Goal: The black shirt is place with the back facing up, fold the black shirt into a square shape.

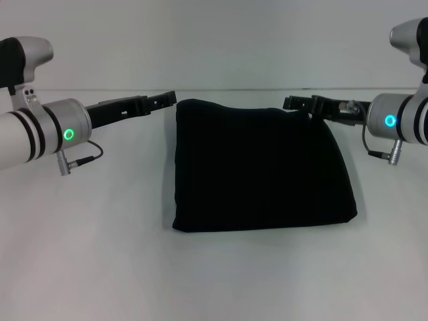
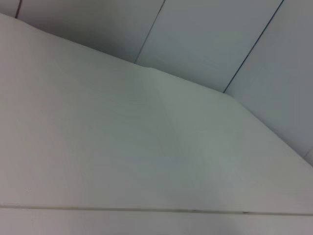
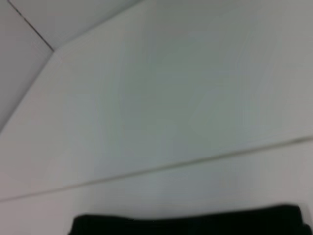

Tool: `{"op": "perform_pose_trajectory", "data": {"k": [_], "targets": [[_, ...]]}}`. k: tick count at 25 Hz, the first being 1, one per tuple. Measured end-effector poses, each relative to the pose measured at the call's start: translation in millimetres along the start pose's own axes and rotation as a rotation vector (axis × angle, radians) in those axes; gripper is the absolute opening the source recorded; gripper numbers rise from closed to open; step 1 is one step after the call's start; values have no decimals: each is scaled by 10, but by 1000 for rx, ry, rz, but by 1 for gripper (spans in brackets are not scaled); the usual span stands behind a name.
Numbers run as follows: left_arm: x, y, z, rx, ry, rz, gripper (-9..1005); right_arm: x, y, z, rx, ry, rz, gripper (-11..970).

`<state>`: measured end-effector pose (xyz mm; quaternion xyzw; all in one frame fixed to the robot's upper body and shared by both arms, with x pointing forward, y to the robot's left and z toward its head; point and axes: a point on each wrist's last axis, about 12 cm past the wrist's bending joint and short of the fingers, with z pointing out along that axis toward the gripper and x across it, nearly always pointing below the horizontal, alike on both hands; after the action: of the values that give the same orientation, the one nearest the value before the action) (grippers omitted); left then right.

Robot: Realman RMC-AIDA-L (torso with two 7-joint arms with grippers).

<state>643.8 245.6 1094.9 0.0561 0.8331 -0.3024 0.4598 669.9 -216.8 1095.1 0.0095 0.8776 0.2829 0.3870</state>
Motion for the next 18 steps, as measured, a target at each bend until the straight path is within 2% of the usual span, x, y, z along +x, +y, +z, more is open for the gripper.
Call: {"op": "perform_pose_trajectory", "data": {"k": [3, 7, 18], "targets": [[21, 6, -1, -4, 2, -5, 946, -43, -22, -35, -19, -41, 5, 895], [71, 31, -22, -11, 3, -25, 946, -107, -141, -130, -22, -84, 26, 895], [107, 42, -4, -29, -2, -56, 946, -138, -462, -367, 1, -67, 48, 895]]}}
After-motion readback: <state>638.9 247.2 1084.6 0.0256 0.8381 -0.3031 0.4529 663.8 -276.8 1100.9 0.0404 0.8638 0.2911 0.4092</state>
